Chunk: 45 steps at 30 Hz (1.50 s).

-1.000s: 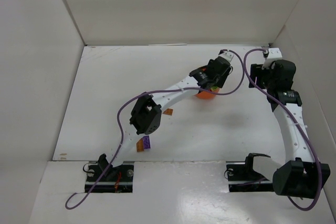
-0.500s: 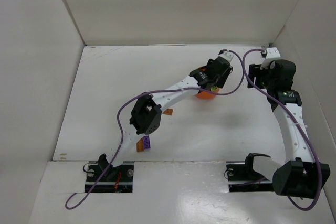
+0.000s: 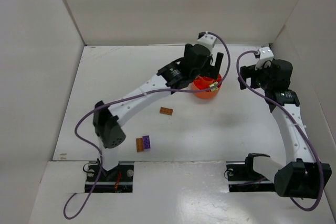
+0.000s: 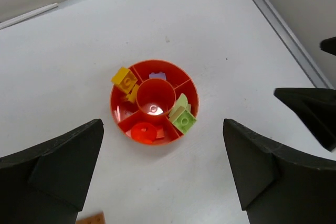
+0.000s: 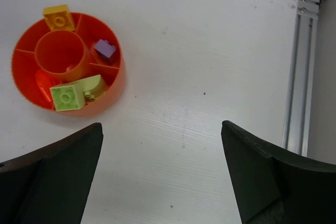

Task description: Sort the legos into containers by color

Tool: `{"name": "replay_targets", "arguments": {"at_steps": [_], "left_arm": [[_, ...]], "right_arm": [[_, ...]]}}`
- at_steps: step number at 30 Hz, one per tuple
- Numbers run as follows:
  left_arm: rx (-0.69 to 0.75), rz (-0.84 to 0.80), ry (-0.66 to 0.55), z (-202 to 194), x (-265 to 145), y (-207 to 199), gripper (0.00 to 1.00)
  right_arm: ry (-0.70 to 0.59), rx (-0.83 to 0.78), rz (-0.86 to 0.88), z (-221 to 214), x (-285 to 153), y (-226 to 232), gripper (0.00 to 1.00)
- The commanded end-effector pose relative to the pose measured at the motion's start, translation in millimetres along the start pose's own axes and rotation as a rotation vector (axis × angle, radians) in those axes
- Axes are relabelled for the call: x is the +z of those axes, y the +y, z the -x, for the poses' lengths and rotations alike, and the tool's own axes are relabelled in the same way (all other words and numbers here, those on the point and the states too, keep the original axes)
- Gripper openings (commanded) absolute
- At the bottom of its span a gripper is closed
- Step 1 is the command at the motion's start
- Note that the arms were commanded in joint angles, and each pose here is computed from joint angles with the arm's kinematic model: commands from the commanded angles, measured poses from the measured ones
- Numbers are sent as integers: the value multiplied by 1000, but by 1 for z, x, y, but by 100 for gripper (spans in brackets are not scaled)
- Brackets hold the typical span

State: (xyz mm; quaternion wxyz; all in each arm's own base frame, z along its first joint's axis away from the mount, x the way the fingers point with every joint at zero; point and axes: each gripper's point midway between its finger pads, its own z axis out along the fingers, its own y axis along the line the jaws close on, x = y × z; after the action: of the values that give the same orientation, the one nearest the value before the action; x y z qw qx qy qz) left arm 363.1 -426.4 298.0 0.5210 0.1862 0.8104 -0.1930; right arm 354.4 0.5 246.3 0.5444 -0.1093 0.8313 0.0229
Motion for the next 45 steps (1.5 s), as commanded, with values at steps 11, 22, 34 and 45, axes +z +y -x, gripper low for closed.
{"name": "replay_targets", "arguments": {"at_steps": [11,22,34,45], "left_arm": [[-564,408,97,-137,-157,145,100],[-1023,769,46,-211,-266,210,100],[-1227,653,-176,-198,-314,231,100],[-1181,636,-181,-200,-320,234,100]], "right_arm": [[54,-214,360,-18,6,200,99],[243,-156,550,-91,-25,414,95],[343,-6,582,-155,-61,514,95],[350,71,365,-167,-45,507,87]]}}
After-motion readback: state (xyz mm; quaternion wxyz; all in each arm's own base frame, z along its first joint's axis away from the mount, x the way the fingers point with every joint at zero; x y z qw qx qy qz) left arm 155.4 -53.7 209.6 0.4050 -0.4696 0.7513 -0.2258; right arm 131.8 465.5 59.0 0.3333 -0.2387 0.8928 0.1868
